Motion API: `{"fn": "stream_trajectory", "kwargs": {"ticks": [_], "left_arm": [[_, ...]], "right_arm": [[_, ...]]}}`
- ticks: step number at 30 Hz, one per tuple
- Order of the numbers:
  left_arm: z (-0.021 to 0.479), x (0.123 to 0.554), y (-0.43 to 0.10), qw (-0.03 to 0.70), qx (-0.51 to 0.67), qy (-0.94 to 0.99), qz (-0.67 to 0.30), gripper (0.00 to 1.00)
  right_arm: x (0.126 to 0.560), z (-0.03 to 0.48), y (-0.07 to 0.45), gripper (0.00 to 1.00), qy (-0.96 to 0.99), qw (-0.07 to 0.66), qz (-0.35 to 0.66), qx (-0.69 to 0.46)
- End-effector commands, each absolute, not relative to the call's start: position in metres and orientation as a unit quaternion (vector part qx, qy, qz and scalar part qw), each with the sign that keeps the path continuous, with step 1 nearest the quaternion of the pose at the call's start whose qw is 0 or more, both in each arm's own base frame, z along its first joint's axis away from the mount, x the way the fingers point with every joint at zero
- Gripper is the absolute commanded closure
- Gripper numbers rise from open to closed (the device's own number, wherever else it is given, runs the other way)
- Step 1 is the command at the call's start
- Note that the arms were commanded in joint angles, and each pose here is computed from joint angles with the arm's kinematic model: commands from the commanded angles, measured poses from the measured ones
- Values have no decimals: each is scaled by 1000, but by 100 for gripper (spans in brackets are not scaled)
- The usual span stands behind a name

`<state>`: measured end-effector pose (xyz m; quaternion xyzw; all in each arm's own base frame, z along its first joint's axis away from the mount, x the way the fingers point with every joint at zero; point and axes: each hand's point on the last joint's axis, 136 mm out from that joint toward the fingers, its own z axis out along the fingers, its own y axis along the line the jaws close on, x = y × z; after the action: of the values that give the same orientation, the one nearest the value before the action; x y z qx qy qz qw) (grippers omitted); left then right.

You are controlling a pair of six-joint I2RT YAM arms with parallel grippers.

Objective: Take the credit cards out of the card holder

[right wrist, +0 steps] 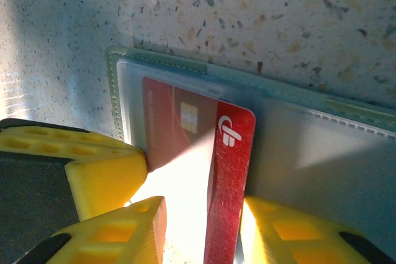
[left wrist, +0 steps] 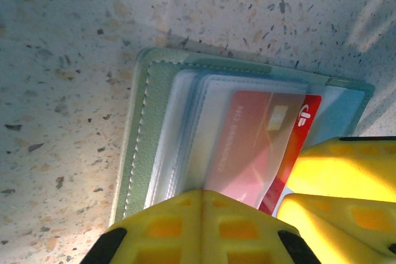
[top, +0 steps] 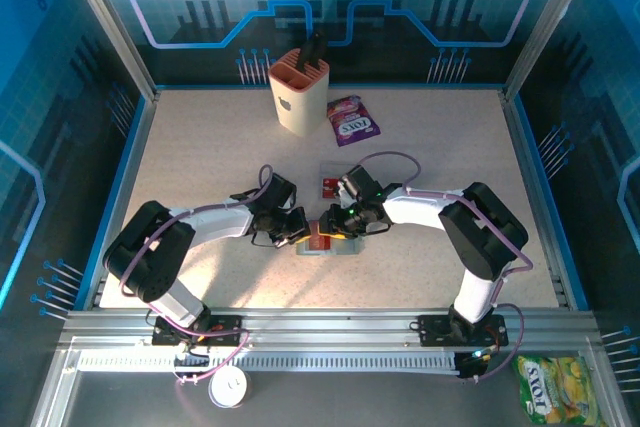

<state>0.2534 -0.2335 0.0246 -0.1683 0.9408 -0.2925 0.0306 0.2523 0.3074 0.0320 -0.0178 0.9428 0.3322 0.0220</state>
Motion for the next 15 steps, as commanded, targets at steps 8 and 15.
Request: {"fn": "stream_trajectory", "kwargs": {"ticks": [8,15], "left_arm": [[13,245,-230,10,-166,947,-273,95],[11,245,-229,8,-168,948,-271,95]], "right_arm": [[253,31,310,65,938,11,345,-12],[254,38,306,71,938,23,345,-11]]}}
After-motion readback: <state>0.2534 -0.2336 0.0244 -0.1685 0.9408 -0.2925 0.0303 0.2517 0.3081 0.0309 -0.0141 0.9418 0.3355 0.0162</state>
